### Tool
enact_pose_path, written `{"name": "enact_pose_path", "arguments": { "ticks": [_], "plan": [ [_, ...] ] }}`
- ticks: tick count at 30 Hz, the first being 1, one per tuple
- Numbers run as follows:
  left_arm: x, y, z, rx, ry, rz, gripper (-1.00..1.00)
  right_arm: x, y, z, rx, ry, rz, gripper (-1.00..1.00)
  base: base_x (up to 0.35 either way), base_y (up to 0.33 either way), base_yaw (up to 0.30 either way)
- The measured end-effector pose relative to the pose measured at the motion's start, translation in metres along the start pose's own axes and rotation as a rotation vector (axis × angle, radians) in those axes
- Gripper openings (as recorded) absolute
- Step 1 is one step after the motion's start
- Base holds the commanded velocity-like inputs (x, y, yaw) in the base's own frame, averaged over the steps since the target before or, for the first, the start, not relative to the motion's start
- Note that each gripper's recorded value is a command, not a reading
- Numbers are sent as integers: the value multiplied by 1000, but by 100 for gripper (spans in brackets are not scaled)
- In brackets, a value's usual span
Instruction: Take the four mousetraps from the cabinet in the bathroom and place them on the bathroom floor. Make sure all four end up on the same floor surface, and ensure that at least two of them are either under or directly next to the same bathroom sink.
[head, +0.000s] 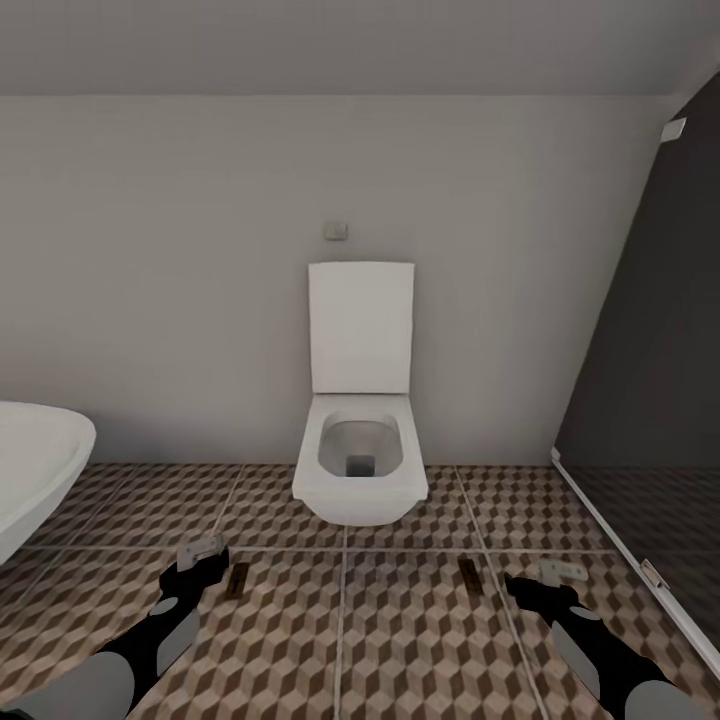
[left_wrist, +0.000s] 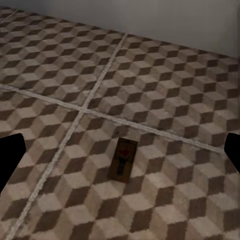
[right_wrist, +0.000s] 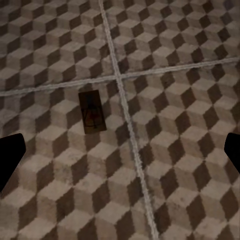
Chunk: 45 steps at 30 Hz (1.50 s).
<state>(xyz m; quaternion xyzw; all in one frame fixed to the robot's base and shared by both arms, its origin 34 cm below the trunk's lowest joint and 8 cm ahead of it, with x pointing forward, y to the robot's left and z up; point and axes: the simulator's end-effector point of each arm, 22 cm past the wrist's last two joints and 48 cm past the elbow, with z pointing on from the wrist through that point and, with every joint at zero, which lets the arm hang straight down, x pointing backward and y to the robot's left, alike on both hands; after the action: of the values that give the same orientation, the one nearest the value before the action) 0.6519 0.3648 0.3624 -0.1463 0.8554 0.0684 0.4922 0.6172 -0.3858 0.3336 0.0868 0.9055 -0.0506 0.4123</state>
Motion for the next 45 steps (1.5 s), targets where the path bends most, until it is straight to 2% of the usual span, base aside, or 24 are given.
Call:
{"name": "enact_pose_path", "arguments": {
  "ticks": [25, 45],
  "plan": [
    [-58, -6, -22, 19, -95, -27, 100, -54, 2, -27, -11, -100, 17, 100, 0, 0, 0],
    [-103, -10, -34, 18, -95, -26, 100, -95, 3, -48, -11, -100, 17, 100, 0, 0, 0]
  ]
}}
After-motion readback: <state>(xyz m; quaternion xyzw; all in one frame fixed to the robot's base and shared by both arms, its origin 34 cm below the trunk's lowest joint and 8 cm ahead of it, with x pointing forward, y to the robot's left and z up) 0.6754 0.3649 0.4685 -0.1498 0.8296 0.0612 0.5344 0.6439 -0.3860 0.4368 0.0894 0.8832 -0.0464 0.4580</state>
